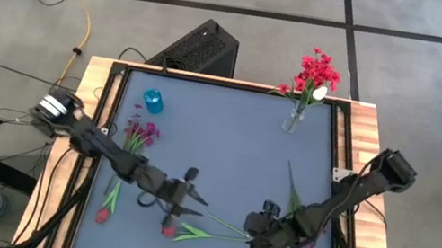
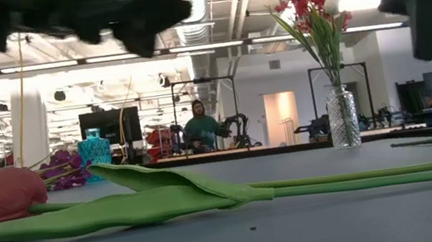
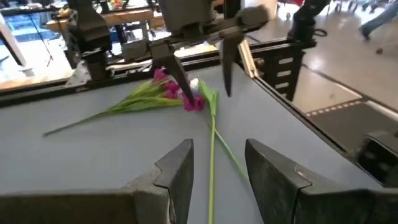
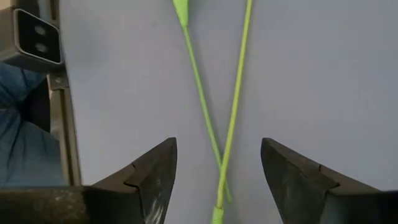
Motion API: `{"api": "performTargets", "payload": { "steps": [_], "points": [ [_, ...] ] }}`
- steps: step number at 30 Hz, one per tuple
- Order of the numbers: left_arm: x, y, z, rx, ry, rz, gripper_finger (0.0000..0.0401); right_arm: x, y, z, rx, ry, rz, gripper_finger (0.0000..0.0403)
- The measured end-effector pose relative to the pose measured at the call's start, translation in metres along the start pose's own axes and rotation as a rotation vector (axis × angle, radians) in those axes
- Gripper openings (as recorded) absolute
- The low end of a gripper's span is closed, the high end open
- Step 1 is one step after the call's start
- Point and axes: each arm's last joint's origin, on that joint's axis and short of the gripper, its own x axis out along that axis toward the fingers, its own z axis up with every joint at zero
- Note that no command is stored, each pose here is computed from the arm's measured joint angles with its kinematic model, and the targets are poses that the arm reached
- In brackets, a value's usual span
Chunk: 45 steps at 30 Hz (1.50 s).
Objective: Sort flowers into vase by color
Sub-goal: Put the white tulip into the transparent vase
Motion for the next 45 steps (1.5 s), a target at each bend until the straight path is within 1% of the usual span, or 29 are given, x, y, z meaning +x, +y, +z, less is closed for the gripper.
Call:
{"api": "performTargets", "payload": {
  "steps": [2, 5, 8, 10, 13, 16, 20, 22, 24, 26, 28, 30, 31, 34, 35, 36, 39, 41, 42, 45],
  "points": [
    [0.022, -0.003, -0.001, 0.020, 0.036, -0.015, 0.0135, -0.003, 0.003, -0.002, 0.014, 0.008, 0.000, 0.0260],
    [0.057, -0.004, -0.001, 0.035, 0.106, -0.074, 0.0135, -0.008, 0.008, -0.012, 0.043, 0.024, -0.006, 0.0260],
    [0.088, -0.005, -0.003, 0.036, 0.189, -0.123, 0.0135, -0.013, 0.013, -0.025, 0.058, 0.019, -0.046, 0.0260],
    [0.106, -0.003, -0.006, 0.055, 0.247, -0.126, 0.0135, -0.016, 0.016, -0.036, 0.066, 0.017, -0.089, 0.0260],
    [0.127, 0.004, -0.011, 0.086, 0.328, -0.120, 0.0135, -0.019, 0.020, -0.050, 0.074, 0.012, -0.137, 0.0260],
    [0.145, 0.013, -0.014, 0.073, 0.378, -0.141, 0.0135, -0.023, 0.024, -0.059, 0.082, -0.020, -0.156, 0.0260],
    [0.162, 0.022, -0.030, 0.042, 0.466, -0.172, 0.0135, -0.026, 0.029, -0.068, 0.060, -0.069, -0.160, 0.0260],
    [0.168, 0.026, -0.040, 0.011, 0.494, -0.186, 0.0135, -0.027, 0.030, -0.070, 0.049, -0.084, -0.165, 0.0260],
    [0.170, 0.028, -0.042, -0.018, 0.490, -0.193, 0.0135, -0.028, 0.030, -0.071, 0.038, -0.087, -0.171, 0.0260],
    [0.172, 0.030, -0.050, -0.030, 0.506, -0.193, 0.0135, -0.028, 0.028, -0.072, 0.029, -0.080, -0.191, 0.0260],
    [0.172, 0.031, -0.052, -0.028, 0.518, -0.178, 0.0129, -0.028, 0.025, -0.072, 0.019, -0.076, -0.217, 0.0260],
    [0.172, 0.031, -0.054, -0.015, 0.535, -0.151, 0.0109, -0.028, 0.023, -0.071, 0.014, -0.086, -0.240, 0.0260],
    [0.171, 0.031, -0.054, -0.009, 0.540, -0.144, 0.0092, -0.028, 0.023, -0.071, 0.015, -0.088, -0.244, 0.0260],
    [0.171, 0.032, -0.054, -0.007, 0.555, -0.130, 0.0026, -0.028, 0.022, -0.069, 0.025, -0.091, -0.248, 0.0260],
    [0.170, 0.033, -0.054, -0.003, 0.566, -0.119, 0.0014, -0.027, 0.021, -0.069, 0.031, -0.091, -0.250, 0.0260],
    [0.169, 0.033, -0.055, 0.009, 0.578, -0.108, 0.0010, -0.027, 0.021, -0.069, 0.032, -0.089, -0.249, 0.0260],
    [0.161, 0.035, -0.048, 0.046, 0.646, -0.095, 0.0004, -0.028, 0.021, -0.069, 0.028, -0.086, -0.253, 0.0260],
    [0.153, 0.037, -0.039, 0.073, 0.685, -0.086, 0.0002, -0.028, 0.020, -0.070, 0.023, -0.083, -0.259, 0.0260],
    [0.148, 0.038, -0.036, 0.094, 0.718, -0.062, 0.0002, -0.029, 0.020, -0.070, 0.022, -0.087, -0.261, 0.0260],
    [0.129, 0.038, -0.019, 0.193, 0.771, 0.063, 0.0001, -0.030, 0.020, -0.069, 0.031, -0.113, -0.267, 0.0260]
  ]
}}
